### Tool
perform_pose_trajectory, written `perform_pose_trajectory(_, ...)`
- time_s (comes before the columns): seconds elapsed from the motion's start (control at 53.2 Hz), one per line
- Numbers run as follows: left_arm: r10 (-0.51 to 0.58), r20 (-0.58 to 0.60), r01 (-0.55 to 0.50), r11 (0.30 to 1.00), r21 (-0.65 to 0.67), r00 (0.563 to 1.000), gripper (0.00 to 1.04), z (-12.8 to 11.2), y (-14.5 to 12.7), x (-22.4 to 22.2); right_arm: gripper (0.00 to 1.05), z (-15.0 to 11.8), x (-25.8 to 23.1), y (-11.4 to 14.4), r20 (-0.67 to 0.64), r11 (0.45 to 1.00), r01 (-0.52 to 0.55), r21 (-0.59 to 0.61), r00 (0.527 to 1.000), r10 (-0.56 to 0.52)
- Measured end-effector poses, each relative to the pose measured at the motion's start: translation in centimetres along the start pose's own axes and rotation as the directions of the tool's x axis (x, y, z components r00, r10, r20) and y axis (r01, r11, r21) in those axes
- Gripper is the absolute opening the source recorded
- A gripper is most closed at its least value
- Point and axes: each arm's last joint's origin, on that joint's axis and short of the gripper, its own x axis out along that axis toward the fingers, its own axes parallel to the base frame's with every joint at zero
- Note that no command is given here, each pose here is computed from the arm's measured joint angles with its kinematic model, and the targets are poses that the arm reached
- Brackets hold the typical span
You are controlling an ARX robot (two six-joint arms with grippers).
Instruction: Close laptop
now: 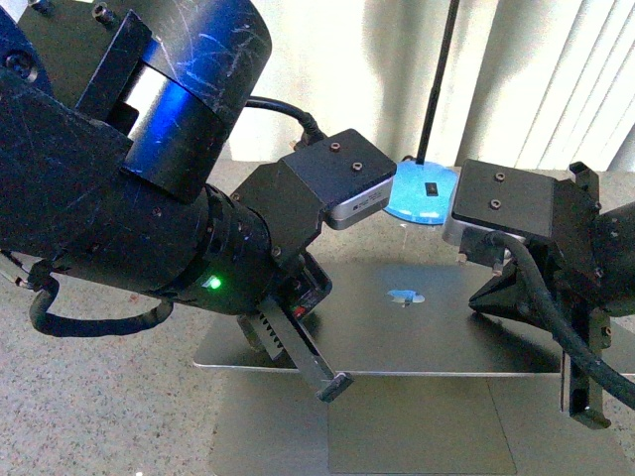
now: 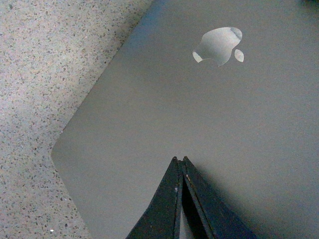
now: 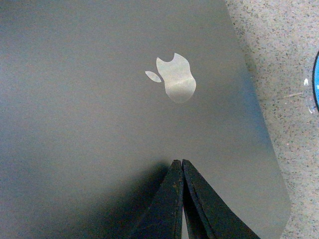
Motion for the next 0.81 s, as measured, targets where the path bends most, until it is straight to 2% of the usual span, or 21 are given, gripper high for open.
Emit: perform_pose_trajectory(0.808, -0.052, -0.018, 0.051, 0.998, -0.038, 0.998, 0.04, -2.7, -1.1, 2.3, 0.03, -1.1, 2.4, 0.9, -0.024, 0.999, -0.04, 0.022, 0.999, 0.04)
